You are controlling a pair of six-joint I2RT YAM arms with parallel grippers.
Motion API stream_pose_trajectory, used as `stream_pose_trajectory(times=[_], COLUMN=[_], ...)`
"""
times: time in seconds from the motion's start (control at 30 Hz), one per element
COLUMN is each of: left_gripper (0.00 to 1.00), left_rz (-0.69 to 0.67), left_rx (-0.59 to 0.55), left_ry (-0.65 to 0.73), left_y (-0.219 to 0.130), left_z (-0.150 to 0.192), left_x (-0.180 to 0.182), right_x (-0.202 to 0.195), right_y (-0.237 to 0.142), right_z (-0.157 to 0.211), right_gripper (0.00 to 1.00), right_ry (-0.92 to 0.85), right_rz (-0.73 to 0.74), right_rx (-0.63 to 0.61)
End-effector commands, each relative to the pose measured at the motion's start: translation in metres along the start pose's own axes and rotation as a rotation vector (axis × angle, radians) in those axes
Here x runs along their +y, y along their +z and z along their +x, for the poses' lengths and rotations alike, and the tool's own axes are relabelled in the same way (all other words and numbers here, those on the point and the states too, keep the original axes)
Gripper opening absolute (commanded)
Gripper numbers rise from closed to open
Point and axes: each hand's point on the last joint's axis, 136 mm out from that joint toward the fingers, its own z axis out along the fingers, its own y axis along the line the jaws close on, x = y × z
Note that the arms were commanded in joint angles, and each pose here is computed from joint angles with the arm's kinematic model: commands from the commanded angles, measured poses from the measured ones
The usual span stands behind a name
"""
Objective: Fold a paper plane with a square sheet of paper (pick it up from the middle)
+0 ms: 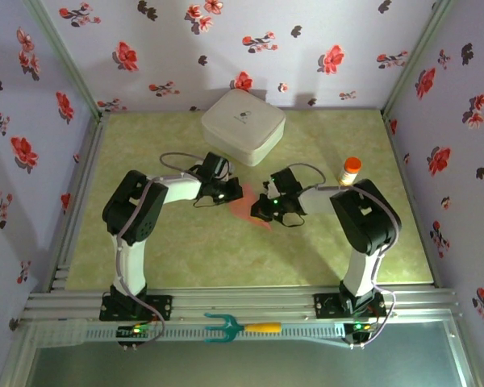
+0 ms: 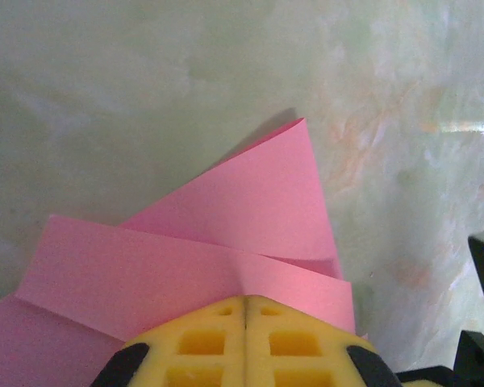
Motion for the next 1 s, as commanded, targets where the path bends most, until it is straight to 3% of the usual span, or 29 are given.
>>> stream_pose_trajectory(times=[0.0, 0.3, 0.47, 0.63, 0.8, 0.97], left_gripper=[0.01, 0.01, 0.01, 0.01, 0.01, 0.01], left_rz=[-0.098, -0.092, -0.082, -0.070, -0.060, -0.059], left_rx=[0.047, 0.048, 0.053, 0.047, 0.050, 0.051], left_ry=[-0.041, -0.043, -0.046, -0.046, -0.046, -0.048], left_y=[0.010, 0.011, 0.011, 0.009, 0.009, 0.010], left_z=[0.016, 0.016, 0.017, 0.016, 0.017, 0.016], left_x=[0.039, 0.038, 0.036, 0.033, 0.032, 0.031], right_x=[-0.013, -0.038, -0.017, -0.018, 0.011, -0.001], right_y=[-0.010, -0.031, -0.044, -0.064, -0.052, -0.031], right_z=[0.020, 0.037, 0.025, 0.008, -0.008, -0.005], right_gripper=[0.03, 0.07, 0.10, 0.15, 0.08, 0.04], right_ry=[0.040, 0.102, 0.072, 0.063, 0.036, 0.035], right_rz=[-0.001, -0.012, -0.070, 0.017, -0.081, 0.005], right_rx=[0.029, -0.006, -0.054, -0.165, -0.128, -0.073])
